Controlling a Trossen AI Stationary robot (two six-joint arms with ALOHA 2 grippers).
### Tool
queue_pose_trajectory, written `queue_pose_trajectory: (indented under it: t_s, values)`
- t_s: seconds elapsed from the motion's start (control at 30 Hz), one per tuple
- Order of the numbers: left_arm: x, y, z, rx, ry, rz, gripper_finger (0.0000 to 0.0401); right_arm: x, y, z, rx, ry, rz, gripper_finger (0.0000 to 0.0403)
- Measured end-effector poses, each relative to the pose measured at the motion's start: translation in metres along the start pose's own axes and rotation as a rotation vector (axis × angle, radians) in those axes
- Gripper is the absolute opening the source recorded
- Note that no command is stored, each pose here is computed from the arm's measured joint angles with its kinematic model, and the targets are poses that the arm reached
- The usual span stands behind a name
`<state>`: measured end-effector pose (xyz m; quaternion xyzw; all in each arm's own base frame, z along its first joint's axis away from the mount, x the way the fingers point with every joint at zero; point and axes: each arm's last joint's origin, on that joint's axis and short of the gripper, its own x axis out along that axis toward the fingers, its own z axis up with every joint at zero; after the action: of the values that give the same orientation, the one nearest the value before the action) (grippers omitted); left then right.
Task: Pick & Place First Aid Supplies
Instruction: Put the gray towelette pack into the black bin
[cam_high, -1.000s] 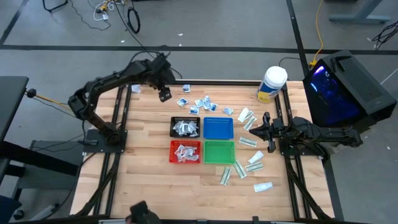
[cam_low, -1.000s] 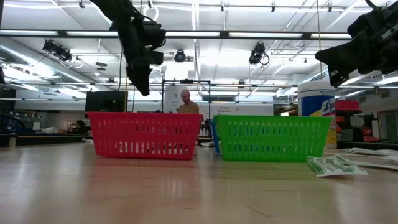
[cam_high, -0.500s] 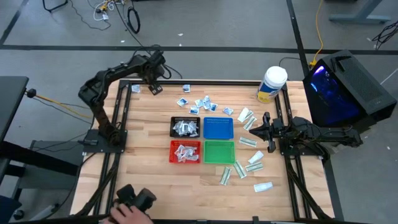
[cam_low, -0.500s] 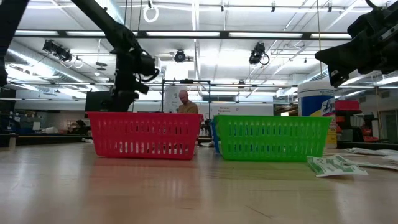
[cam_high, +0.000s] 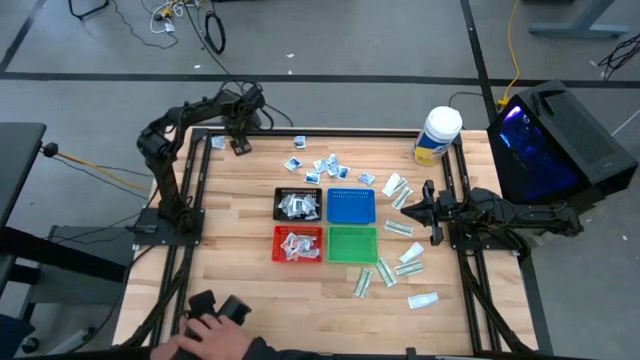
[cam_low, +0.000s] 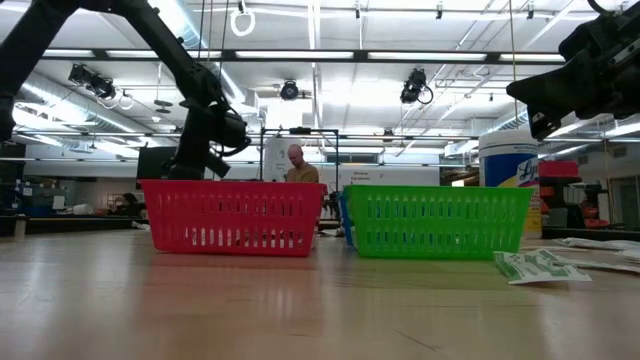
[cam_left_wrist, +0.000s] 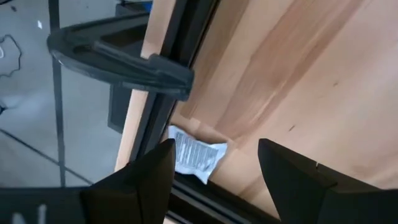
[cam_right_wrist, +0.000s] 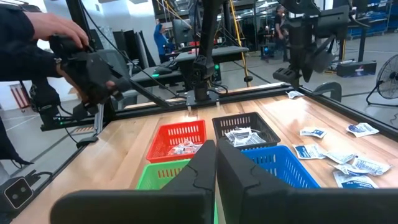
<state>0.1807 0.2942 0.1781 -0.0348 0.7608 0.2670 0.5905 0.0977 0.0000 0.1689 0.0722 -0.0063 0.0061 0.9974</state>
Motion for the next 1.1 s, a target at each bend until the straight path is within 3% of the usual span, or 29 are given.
queue_pose_trajectory:
  t_s: [0.33, 0.6, 0.77, 0.9, 1.1]
  values:
    - [0.005, 0.0, 0.001, 0.02, 0.029, 0.017, 0.0236, 0.0, 0.0, 0.0, 0.0, 0.0, 0.0, 0.0018]
    - [0.007, 0.002, -0.014, -0.056, 0.156, 0.019, 0.0236, 0.0, 0.0, 0.0, 0.0, 0.0, 0.0, 0.0018]
    - [0.007, 0.006, -0.016, -0.142, 0.201, 0.117, 0.0229, 0.0, 0.0, 0.0, 0.0, 0.0, 0.0, 0.0018]
    - [0.007, 0.007, -0.016, -0.129, 0.208, 0.139, 0.0189, 0.0, 0.0, 0.0, 0.0, 0.0, 0.0, 0.0018]
    - [0.008, 0.009, -0.012, -0.137, 0.174, 0.159, 0.0089, 0.0, 0.0, 0.0, 0.0, -0.001, 0.0, 0.0018]
